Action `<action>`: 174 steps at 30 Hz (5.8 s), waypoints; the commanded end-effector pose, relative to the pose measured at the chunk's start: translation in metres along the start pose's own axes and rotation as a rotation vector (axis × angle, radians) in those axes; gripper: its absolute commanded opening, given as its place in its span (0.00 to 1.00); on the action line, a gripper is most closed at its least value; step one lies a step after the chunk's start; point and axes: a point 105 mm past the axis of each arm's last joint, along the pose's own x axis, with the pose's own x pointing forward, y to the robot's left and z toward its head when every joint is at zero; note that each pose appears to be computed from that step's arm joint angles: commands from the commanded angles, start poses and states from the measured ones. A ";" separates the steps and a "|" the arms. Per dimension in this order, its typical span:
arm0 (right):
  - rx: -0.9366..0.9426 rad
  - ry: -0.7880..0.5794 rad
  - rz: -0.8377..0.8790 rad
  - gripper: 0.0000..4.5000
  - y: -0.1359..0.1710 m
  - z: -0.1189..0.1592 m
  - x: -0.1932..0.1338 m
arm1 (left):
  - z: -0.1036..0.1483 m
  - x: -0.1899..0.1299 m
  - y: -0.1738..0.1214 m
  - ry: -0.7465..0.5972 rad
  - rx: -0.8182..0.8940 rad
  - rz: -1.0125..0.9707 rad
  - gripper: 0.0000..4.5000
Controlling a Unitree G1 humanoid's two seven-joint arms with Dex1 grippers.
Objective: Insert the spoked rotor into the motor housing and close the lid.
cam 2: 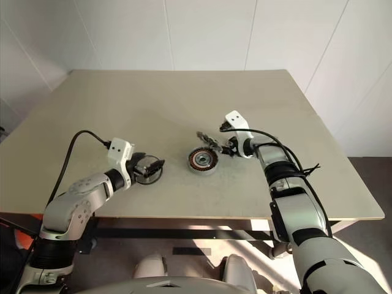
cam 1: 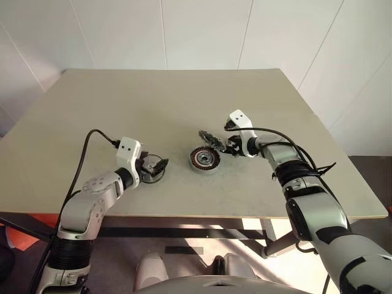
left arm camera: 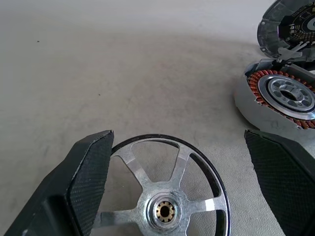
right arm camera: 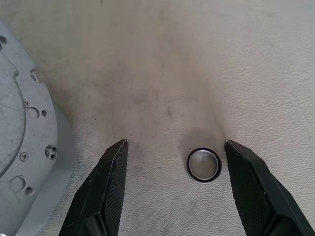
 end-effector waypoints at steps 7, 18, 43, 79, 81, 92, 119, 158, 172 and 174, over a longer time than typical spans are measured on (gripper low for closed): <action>-0.004 -0.011 -0.043 0.59 -0.009 0.004 -0.002 | 0.010 -0.001 -0.002 -0.029 0.029 -0.005 1.00; -0.021 0.007 -0.062 0.21 -0.011 -0.002 -0.002 | 0.011 -0.002 -0.002 -0.031 0.035 -0.004 1.00; -0.295 -0.227 -0.029 0.13 0.013 0.089 -0.036 | 0.009 0.002 0.004 -0.029 0.033 0.002 1.00; -0.372 -0.147 0.245 0.13 0.103 0.054 -0.044 | 0.008 0.004 0.007 -0.025 0.040 -0.002 1.00; -0.356 -0.130 0.235 0.13 0.100 0.049 -0.038 | 0.009 0.003 0.008 -0.027 0.040 0.001 1.00; -0.326 -0.082 0.196 0.13 0.088 0.033 -0.023 | 0.010 0.002 0.008 -0.034 0.038 0.008 1.00; -0.287 -0.070 0.198 0.13 0.091 0.028 -0.022 | 0.011 0.001 0.006 -0.031 0.044 0.009 1.00; -0.307 -0.089 0.208 0.13 0.092 0.031 -0.028 | 0.006 0.002 0.012 -0.018 0.048 0.017 1.00; -0.294 -0.067 0.230 0.00 0.096 0.021 -0.025 | 0.005 0.001 0.012 -0.017 0.047 0.022 1.00; -0.283 -0.053 0.228 0.00 0.095 0.016 -0.022 | 0.005 0.002 0.012 -0.018 0.046 0.021 1.00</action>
